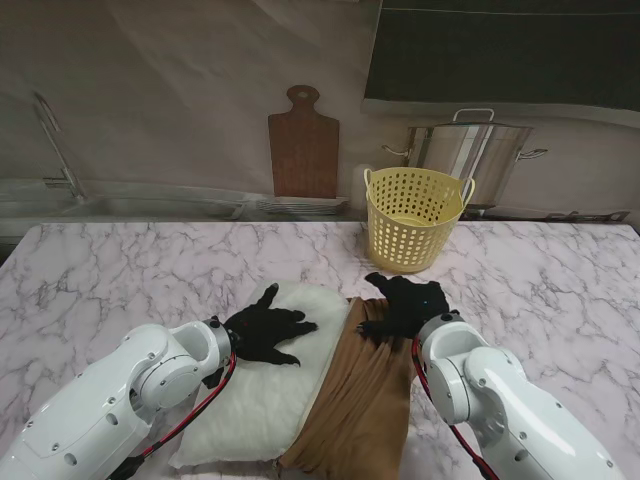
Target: Remove the pillowcase from the pillow and put it in the laundry basket
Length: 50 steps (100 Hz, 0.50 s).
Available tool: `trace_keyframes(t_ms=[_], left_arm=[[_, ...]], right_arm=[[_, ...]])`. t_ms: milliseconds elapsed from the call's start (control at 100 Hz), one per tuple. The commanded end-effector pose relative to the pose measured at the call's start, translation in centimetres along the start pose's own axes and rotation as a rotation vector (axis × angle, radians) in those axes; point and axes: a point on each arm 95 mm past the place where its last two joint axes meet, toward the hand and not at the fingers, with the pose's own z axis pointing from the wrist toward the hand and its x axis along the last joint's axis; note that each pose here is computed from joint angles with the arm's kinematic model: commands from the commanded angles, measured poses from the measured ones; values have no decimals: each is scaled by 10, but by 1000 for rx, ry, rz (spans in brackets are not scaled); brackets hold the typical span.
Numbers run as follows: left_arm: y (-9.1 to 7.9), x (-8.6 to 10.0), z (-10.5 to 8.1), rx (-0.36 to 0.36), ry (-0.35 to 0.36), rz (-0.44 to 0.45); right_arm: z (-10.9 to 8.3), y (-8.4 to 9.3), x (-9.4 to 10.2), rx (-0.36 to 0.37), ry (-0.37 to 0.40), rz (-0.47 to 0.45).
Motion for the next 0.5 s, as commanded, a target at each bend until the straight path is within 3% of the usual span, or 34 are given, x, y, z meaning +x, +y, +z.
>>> trace_keyframes(t_ms=[0, 200, 370, 490], left_arm=[[23, -6, 0, -79, -14, -9], [23, -7, -1, -99, -15, -2], [23, -8, -2, -117, -18, 9], [23, -8, -3, -126, -16, 15]], right_arm=[[8, -5, -8, 22, -28, 21], [18, -17, -19, -13, -28, -12], [6, -20, -39, 6, -56, -133], [-4, -26, -55, 32, -97, -168]])
